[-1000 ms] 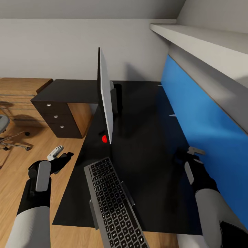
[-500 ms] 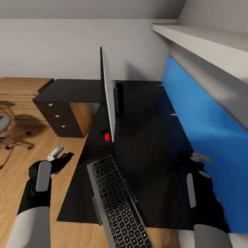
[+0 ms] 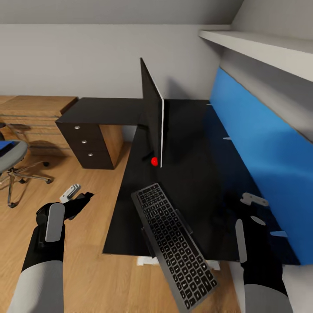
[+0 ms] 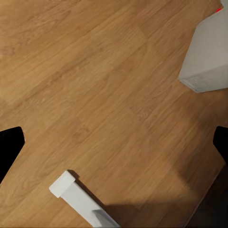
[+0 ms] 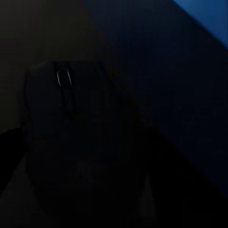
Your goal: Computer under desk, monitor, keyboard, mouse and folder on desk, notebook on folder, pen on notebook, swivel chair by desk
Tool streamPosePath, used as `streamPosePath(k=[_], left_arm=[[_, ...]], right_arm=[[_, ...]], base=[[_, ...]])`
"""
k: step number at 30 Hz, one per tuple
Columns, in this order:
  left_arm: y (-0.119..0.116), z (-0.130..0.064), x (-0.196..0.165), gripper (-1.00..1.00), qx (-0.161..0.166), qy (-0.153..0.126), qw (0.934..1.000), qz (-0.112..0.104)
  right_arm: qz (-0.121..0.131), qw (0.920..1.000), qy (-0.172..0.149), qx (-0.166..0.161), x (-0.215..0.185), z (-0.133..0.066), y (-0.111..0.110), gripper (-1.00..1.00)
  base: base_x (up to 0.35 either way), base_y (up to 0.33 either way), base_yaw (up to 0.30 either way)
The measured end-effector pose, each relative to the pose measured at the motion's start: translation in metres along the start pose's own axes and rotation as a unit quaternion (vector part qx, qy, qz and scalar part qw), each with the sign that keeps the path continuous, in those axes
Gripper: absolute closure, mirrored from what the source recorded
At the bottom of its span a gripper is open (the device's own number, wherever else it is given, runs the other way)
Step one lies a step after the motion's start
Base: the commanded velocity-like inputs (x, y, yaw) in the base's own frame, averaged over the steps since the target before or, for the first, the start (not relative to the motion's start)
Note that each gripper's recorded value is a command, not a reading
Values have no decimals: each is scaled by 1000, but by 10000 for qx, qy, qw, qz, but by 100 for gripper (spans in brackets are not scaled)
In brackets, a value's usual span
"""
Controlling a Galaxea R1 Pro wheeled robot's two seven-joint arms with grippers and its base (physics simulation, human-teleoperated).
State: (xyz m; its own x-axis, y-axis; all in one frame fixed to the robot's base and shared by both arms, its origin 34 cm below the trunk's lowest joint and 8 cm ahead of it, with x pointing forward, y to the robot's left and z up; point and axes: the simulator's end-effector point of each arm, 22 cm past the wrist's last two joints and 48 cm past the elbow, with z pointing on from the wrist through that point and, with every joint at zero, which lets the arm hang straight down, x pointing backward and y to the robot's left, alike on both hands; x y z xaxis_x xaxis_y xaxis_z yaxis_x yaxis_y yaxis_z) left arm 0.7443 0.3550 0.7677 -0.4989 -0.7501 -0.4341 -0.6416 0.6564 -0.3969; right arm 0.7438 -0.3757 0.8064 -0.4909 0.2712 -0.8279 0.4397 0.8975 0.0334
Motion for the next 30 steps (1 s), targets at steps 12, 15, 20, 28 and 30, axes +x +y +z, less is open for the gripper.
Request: streamPosePath(k=[12,15,20,28,30], left_arm=[[-6,-7,-5,-100,66,-49,10000,1],[-8,-9,-6,-100,82,-66,9999,0],[-10,-12,-8,-100,109,-88,9999,-2],[-15,-13,-1,-100,147,-21,9999,-34],[-15,-12,2,-100,143,12,9999,-37]], right_arm=[[37,10000,-52,-48,-6,-6,4,100],[-68,9998,-31,-187,-1,-11,19,100],[-83,9996,-47,-256,-2,-14,26,100],[-152,9990,-68,-411,-3,-19,45,100],[-152,9990,-73,-419,-4,-20,45,100]], base=[[-222,259,0],[-223,259,29],[-223,259,131],[-157,150,220],[-21,16,242]])
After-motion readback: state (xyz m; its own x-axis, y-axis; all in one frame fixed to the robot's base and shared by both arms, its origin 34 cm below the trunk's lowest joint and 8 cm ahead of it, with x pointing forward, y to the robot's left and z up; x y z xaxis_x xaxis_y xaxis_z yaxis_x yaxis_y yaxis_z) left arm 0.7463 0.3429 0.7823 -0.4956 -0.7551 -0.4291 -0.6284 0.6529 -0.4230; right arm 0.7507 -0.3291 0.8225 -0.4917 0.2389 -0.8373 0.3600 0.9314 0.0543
